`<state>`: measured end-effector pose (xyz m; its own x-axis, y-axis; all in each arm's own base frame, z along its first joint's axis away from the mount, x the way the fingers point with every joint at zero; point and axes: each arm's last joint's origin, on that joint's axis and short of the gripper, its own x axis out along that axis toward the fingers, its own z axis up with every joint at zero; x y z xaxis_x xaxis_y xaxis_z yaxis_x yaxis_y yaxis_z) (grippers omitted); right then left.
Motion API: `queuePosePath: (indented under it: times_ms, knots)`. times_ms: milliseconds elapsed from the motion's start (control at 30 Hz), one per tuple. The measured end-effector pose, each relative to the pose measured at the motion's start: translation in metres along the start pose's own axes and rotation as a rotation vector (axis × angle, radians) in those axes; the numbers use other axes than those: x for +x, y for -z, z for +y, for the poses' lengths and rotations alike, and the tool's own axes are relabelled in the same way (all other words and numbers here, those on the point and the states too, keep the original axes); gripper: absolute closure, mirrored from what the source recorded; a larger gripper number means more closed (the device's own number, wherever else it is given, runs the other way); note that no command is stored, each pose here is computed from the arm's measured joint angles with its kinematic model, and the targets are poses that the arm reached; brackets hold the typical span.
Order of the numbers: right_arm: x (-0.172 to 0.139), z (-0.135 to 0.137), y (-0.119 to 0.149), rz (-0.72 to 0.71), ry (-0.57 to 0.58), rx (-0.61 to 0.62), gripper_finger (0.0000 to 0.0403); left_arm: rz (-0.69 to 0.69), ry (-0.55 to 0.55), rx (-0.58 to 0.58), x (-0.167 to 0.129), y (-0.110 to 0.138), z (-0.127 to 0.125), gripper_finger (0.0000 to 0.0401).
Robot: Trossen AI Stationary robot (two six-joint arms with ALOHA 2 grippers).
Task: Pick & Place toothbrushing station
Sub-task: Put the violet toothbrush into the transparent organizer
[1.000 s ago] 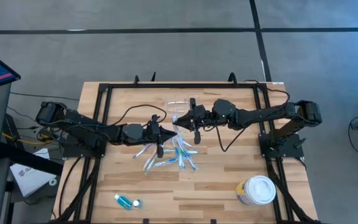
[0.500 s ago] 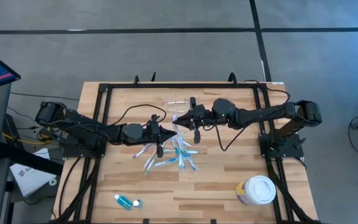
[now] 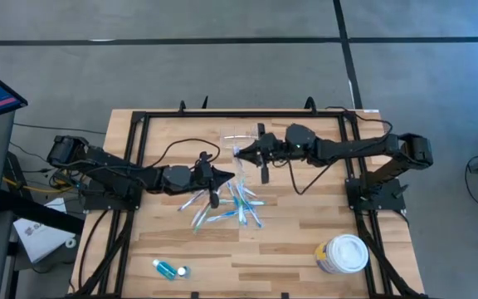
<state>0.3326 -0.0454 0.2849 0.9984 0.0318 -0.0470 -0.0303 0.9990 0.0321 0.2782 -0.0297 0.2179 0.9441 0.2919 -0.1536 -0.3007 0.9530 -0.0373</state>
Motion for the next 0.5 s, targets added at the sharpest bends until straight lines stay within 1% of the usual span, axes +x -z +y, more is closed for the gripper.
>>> queuePosePath:
  times_ms: [67, 200, 500]
  knots:
    - [-0.003, -0.008, 0.003, 0.030, 0.030, 0.007, 0.0403, 0.001, 0.000, 0.002, 0.000, 0.000, 0.000, 0.0399]
    - [-0.006, -0.021, 0.001, 0.023, 0.071, 0.009, 0.0403, 0.003, -0.001, 0.003, 0.000, 0.000, 0.000, 0.0399]
    - [-0.019, -0.055, 0.014, 0.058, 0.177, 0.019, 0.0403, 0.003, -0.001, 0.004, 0.000, 0.000, 0.000, 0.0399]
